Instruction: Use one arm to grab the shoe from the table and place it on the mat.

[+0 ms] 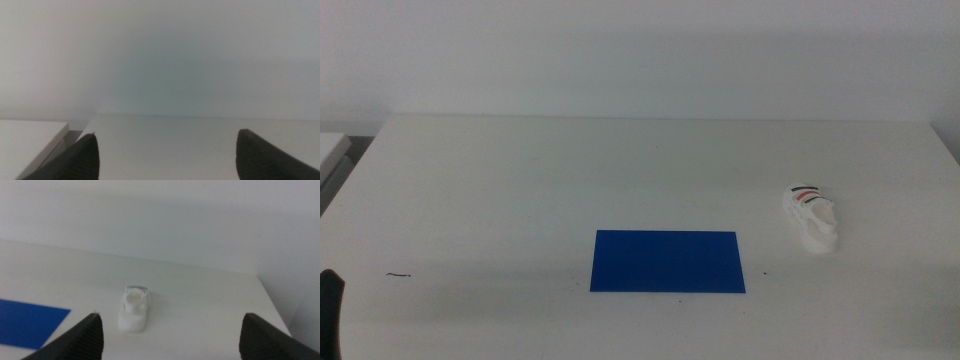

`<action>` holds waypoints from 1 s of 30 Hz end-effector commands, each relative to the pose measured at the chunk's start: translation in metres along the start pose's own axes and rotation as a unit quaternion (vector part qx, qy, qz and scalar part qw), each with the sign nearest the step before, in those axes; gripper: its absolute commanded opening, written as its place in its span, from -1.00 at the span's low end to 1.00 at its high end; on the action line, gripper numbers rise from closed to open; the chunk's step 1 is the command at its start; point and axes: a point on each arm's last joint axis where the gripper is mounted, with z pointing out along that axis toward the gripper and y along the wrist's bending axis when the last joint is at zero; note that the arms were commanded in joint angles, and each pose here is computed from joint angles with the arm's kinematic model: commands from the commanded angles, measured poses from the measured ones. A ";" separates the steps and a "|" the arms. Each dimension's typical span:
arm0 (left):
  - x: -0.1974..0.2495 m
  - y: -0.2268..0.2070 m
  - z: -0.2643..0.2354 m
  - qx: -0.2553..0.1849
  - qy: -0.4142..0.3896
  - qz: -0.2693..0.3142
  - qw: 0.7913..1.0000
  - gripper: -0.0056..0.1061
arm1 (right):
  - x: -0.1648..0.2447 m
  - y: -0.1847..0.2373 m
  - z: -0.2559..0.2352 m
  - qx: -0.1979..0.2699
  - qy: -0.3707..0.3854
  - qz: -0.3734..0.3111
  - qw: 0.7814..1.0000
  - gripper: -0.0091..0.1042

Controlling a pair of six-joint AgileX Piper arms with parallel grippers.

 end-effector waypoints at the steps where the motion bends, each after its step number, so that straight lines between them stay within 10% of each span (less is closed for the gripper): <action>1: -0.001 0.000 0.000 0.000 -0.007 -0.001 1.000 0.78 | -0.002 -0.001 -0.001 0.002 0.006 -0.005 1.000 0.77; 15: -0.001 0.000 0.000 0.000 -0.007 -0.001 1.000 0.78 | -0.135 -0.016 0.062 -0.020 0.278 -0.004 0.961 0.77; 23: -0.001 0.000 0.000 0.000 -0.007 -0.001 1.000 0.78 | -0.132 -0.009 0.171 -0.035 0.481 0.048 0.875 0.77; 30: -0.001 0.000 0.000 0.000 -0.007 -0.001 1.000 0.78 | -0.111 0.025 0.254 -0.052 0.529 0.006 0.847 0.77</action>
